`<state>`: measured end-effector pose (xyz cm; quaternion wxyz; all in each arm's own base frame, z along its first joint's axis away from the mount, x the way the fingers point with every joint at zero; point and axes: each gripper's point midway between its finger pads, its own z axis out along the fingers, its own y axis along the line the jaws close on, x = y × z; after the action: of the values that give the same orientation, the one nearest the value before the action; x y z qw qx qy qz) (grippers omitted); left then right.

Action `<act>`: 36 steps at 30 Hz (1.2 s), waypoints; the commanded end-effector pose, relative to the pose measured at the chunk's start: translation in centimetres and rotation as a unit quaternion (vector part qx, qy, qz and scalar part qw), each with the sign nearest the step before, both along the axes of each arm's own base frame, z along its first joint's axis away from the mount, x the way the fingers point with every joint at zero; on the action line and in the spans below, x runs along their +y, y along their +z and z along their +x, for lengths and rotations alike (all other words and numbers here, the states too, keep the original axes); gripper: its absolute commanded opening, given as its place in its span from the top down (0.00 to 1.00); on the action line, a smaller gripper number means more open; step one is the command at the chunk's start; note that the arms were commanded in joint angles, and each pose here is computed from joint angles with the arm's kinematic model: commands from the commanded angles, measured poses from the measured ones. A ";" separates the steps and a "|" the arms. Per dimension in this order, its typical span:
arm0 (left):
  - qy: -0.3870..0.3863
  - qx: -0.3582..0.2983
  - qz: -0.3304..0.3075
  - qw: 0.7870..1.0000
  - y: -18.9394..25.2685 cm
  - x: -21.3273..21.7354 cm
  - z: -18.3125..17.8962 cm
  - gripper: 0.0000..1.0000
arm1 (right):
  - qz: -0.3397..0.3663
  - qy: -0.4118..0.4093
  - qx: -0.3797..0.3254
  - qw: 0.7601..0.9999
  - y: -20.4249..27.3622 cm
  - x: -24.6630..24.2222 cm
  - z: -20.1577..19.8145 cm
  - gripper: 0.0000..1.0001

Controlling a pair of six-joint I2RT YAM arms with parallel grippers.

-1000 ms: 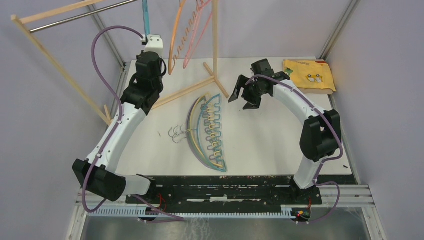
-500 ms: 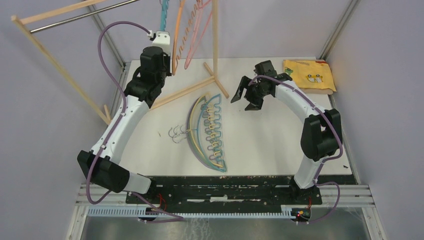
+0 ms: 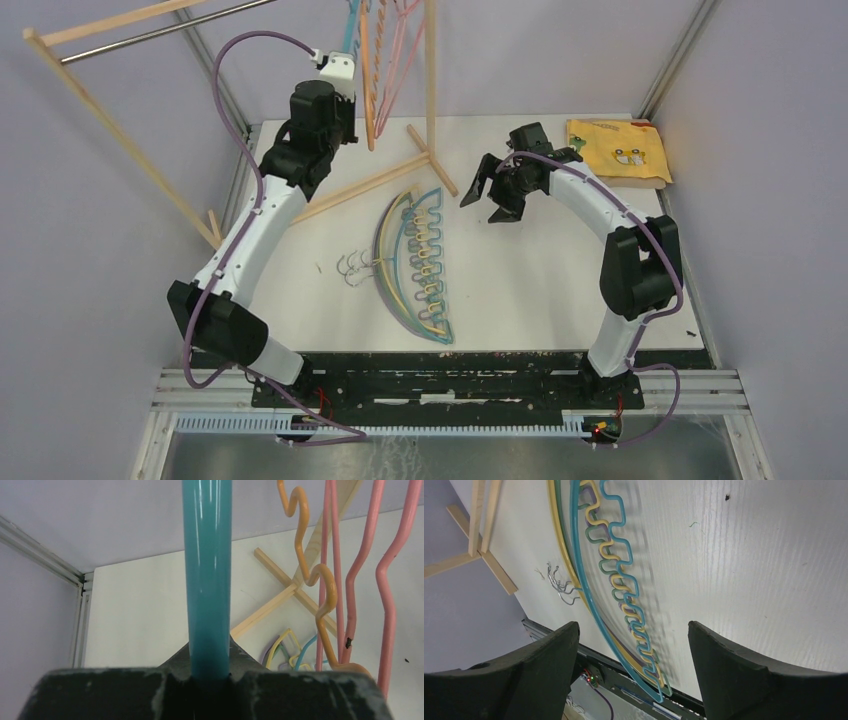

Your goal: Organize the hangers

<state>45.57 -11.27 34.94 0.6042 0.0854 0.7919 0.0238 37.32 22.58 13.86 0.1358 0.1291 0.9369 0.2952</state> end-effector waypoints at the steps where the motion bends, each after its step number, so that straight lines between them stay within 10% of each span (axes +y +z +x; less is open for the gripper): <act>1: -0.015 -0.010 -0.035 0.999 1.5 -0.9 -0.2 0.88 | 0.010 0.002 -0.013 1.000 0.7 0.0 0.2 0.10; 15: -0.060 -0.019 -0.056 0.996 2.5 -1.5 -3.4 0.00 | -0.010 0.012 -0.023 1.000 1.3 -0.7 -0.1 0.03; 36: -0.181 0.094 -0.170 0.964 -8.1 -3.4 -17.7 0.01 | -0.053 0.187 -0.072 0.978 2.5 10.4 -5.7 0.08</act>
<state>29.90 -13.95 27.59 0.5408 0.1379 0.8089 -0.1850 31.80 30.52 16.47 0.1467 -0.0465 0.9488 0.2758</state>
